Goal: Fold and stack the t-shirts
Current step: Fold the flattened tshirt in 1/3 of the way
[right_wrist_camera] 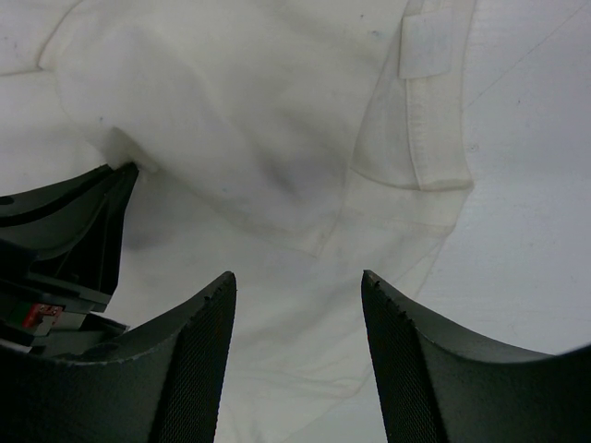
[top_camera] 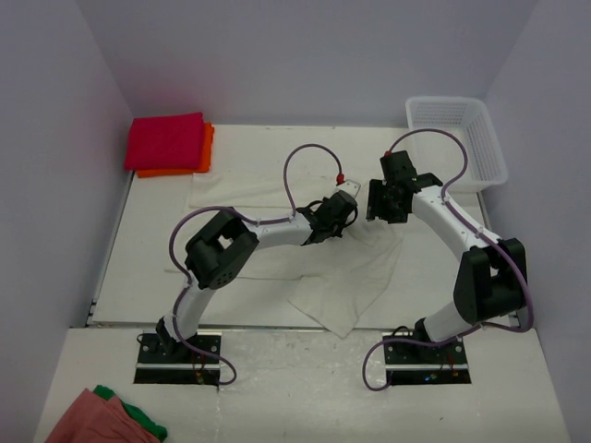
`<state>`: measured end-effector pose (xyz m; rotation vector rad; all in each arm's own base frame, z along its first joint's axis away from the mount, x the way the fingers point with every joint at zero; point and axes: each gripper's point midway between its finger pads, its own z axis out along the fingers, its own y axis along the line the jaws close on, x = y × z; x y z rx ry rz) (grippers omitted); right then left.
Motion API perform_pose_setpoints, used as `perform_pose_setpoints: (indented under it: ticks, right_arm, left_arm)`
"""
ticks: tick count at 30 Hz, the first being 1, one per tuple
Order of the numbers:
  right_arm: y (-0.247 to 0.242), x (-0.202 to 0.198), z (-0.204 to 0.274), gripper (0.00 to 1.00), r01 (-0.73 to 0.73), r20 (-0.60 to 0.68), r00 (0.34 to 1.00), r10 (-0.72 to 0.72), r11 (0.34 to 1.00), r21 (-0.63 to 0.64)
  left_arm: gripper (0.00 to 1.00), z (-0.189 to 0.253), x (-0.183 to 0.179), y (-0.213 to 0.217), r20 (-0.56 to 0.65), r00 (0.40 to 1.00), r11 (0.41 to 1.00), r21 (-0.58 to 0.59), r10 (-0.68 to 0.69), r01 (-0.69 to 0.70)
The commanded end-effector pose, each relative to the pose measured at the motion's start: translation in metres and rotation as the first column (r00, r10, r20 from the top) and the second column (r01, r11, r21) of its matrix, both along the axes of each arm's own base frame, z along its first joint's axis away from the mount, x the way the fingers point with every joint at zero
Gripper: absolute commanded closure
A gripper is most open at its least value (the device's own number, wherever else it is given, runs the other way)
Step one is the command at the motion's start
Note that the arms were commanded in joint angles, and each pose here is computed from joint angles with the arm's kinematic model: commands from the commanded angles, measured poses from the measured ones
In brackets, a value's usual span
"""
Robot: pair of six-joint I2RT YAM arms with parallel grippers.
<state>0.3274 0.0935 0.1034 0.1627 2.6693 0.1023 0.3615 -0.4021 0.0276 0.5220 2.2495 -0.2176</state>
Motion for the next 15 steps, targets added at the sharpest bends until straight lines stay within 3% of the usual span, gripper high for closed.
perform_pose_setpoints:
  ticks: [1, 15]
  right_arm:
    - [0.002, 0.005, 0.008, 0.42, -0.004, 0.027, 1.000, 0.004, 1.000, 0.005]
    - [0.002, 0.002, 0.009, 0.42, 0.003, 0.026, 1.000, -0.003, 1.000, 0.009]
  left_arm:
    - [1.00, 0.029, 0.010, -0.007, 0.052, 0.999, 0.998, -0.060, 0.001, 0.002]
    - [1.00, 0.058, -0.013, 0.028, 0.055, 0.998, 0.998, -0.051, 0.029, -0.026]
